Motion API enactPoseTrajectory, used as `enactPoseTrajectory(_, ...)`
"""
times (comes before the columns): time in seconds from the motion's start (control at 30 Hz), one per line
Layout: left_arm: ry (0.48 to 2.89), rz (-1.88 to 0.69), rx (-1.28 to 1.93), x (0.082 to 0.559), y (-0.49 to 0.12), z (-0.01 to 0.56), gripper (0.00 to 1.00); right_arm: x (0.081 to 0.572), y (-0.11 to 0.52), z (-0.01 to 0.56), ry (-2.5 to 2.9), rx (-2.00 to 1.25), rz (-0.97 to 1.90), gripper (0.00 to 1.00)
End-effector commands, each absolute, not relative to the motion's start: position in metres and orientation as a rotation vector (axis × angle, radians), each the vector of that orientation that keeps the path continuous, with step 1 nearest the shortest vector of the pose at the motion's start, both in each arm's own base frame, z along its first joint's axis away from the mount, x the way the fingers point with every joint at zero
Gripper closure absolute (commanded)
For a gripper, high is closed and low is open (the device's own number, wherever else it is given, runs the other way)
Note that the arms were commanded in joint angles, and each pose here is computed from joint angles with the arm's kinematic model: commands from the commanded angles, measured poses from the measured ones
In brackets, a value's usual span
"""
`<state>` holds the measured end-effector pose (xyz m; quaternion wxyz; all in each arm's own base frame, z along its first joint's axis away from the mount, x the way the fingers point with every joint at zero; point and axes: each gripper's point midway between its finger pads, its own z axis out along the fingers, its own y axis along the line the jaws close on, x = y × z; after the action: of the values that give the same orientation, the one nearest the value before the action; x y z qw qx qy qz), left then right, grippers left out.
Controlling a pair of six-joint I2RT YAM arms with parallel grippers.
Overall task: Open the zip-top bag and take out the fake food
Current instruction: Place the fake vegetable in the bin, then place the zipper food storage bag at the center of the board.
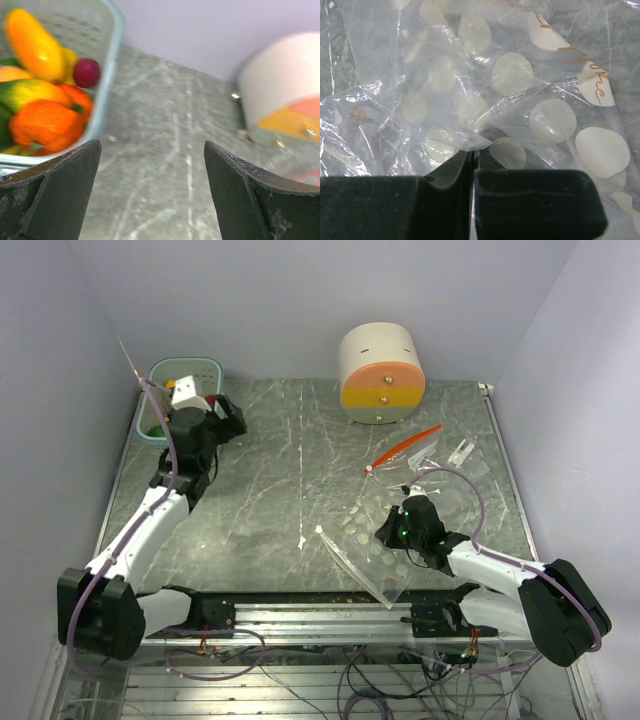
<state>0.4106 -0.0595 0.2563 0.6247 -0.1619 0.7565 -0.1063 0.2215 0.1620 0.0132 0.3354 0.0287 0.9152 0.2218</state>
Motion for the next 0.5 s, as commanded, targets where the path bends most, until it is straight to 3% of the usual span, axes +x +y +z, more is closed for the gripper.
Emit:
enactPoseTrajectory(0.0, 1.714, -0.387, -0.148, 0.381, -0.130, 0.267, 0.06, 0.223, 0.157, 0.010, 2.398, 0.087, 0.539, 1.00)
enactPoseTrajectory(0.23, 1.814, -0.590, -0.098, 0.321, -0.187, 0.199, 0.07, 0.258, 0.170, 0.070, 2.279, 0.062, 0.550, 1.00)
enactPoseTrajectory(0.47, 1.916, -0.545, -0.132, 0.290, -0.167, 0.146, 0.06, 0.301, 0.175, 0.129, 2.175, 0.045, 0.482, 1.00)
